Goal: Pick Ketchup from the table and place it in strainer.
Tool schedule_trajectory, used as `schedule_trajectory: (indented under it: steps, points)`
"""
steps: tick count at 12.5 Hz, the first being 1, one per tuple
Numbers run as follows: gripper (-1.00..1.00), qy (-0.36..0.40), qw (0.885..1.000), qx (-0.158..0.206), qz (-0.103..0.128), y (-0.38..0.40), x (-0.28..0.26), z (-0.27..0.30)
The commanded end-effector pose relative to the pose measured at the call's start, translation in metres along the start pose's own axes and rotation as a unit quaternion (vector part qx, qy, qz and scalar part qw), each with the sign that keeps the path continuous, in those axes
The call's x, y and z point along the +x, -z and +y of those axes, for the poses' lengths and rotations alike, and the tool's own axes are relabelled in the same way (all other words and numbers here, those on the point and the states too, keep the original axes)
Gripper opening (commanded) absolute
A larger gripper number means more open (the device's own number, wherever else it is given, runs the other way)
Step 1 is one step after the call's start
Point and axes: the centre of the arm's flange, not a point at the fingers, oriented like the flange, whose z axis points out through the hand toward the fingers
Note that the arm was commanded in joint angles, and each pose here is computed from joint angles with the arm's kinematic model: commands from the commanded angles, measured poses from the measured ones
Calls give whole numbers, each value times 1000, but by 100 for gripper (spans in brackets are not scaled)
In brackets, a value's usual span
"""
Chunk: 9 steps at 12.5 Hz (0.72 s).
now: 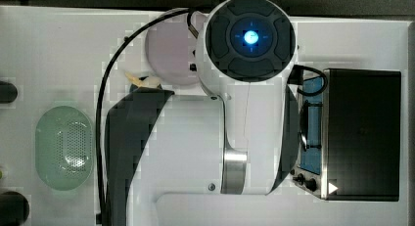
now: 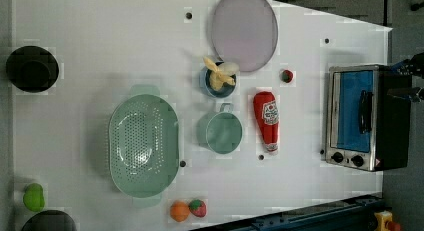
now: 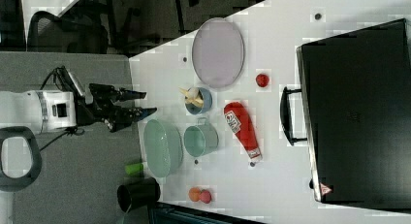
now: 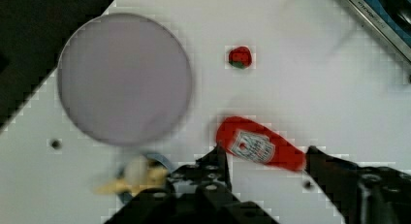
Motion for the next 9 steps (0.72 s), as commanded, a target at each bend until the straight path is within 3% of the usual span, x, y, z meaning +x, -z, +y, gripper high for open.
schedule_trajectory:
  steps: [1,3,9]
  points:
    - [59,26,1000,-6,-11,51,-33,78]
    - [100,32,999,-9,-14,46,-33,77]
    - [100,89,992,-58,-74,-32,-32,59]
